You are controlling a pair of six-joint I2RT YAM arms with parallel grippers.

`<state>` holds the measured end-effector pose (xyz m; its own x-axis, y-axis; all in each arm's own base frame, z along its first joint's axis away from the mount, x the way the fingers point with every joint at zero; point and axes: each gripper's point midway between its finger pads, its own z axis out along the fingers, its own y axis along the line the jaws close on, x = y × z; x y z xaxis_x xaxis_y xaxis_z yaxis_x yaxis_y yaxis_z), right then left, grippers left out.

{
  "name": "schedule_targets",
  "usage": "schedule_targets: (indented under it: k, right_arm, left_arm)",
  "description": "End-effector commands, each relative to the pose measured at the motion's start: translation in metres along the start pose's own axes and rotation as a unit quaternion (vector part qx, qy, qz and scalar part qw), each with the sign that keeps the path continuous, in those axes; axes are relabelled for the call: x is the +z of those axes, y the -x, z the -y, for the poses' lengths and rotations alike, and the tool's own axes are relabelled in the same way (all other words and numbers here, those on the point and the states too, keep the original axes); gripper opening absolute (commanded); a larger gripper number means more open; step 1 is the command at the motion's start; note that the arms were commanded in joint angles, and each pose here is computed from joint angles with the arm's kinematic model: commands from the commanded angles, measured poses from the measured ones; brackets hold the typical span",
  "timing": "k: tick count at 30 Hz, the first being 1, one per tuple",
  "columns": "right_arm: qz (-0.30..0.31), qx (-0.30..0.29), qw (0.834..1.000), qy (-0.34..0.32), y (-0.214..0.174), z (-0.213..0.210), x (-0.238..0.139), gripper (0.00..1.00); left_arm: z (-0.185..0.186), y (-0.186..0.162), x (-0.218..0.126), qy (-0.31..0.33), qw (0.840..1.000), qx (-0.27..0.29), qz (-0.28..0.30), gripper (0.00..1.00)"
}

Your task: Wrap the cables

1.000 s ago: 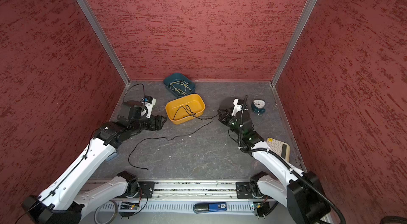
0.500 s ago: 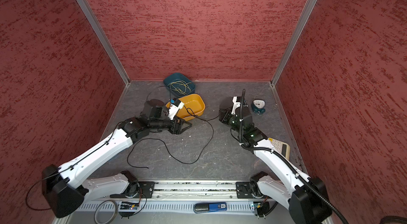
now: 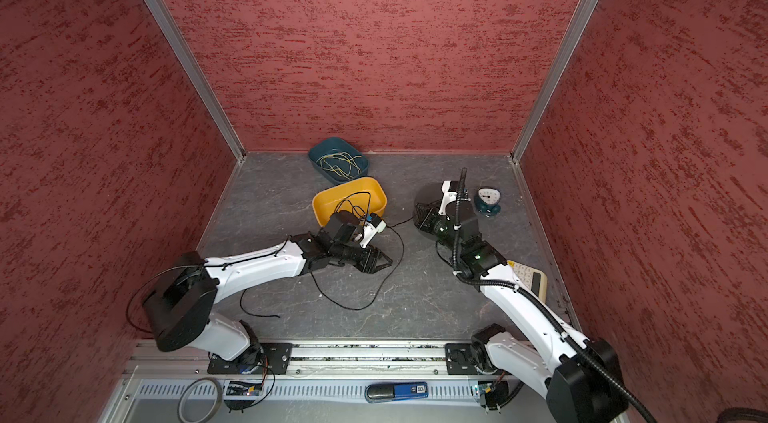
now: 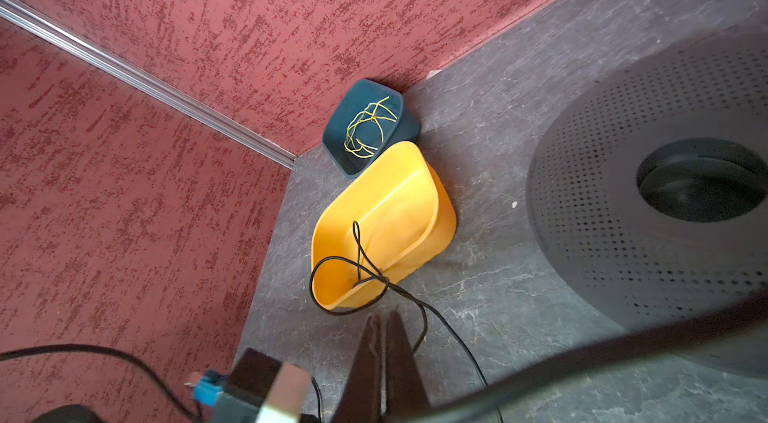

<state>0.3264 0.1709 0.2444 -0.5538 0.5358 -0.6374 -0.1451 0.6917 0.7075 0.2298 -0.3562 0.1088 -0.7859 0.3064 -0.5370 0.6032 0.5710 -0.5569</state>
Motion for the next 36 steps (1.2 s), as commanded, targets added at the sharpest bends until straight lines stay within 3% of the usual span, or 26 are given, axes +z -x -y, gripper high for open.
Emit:
schedule_targets:
  k: [1,11,16,20,22,29,36]
  right_arm:
    - [0.029,0.008,0.999,0.021,0.015,-0.015,-0.005,0.0]
    - [0.029,0.021,0.999,0.035,0.014,-0.018,-0.005,0.0]
    - [0.035,0.021,0.999,0.028,0.015,-0.015,-0.009,0.0]
    - [0.045,0.022,0.999,0.021,0.017,-0.011,-0.013,0.0]
    - [0.047,0.024,0.998,0.026,0.018,-0.013,-0.014,0.0]
    - [0.042,0.027,0.998,0.035,0.017,-0.017,-0.013,0.0]
    - [0.043,0.027,0.998,0.034,0.018,-0.017,-0.015,0.0]
  left_arm:
    - [0.01,0.028,0.019,-0.002,0.999,0.015,0.049,0.52]
    - [-0.003,0.045,0.067,0.027,0.996,0.01,0.081,0.43]
    - [-0.017,0.04,0.082,0.064,0.995,0.001,0.073,0.23]
    - [-0.031,0.041,0.075,0.104,0.991,-0.002,0.087,0.16]
    - [-0.034,0.041,0.072,0.107,0.99,-0.006,0.091,0.17]
    - [-0.038,0.04,0.086,0.098,0.992,-0.012,0.081,0.49]
    - [-0.027,0.041,0.098,0.049,0.995,-0.028,0.088,0.45]
